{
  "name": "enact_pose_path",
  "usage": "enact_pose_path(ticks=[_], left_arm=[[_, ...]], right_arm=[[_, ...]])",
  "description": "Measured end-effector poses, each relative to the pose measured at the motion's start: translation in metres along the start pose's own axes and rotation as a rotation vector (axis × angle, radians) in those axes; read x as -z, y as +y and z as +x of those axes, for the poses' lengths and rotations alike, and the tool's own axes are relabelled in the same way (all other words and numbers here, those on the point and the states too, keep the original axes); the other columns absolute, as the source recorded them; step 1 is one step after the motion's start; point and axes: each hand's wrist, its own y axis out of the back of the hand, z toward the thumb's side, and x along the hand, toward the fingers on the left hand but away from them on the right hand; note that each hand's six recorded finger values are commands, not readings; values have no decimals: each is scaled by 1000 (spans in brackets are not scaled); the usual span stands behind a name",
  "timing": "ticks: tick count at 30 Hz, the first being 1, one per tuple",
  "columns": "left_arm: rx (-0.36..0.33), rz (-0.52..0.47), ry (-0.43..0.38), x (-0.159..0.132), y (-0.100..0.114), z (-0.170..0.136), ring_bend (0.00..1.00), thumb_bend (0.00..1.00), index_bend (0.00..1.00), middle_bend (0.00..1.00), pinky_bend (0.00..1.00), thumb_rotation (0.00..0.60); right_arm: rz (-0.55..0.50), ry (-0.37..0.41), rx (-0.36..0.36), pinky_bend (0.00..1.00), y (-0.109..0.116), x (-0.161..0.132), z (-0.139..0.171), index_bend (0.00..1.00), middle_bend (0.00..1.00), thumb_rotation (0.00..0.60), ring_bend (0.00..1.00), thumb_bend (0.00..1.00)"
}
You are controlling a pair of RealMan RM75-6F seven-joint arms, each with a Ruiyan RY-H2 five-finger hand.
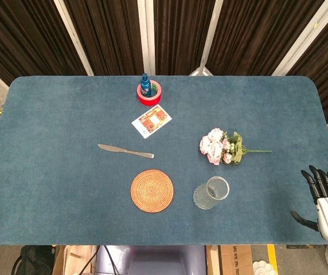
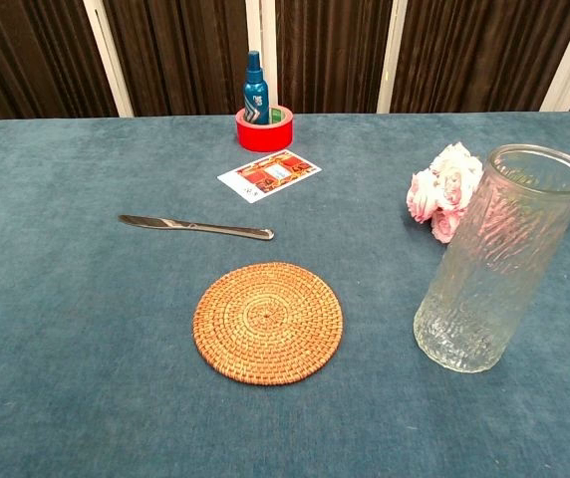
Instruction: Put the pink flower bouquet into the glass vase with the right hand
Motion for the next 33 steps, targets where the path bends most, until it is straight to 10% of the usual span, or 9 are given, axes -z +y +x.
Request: enact_pose_path(ticks=[33], left_arm=[[-35,-20,-15,-1,8,-8,0,214,120,0,47,600]], right_arm=[[-51,47,-125,0,-22,-9,-17,103,42,600,3,130]])
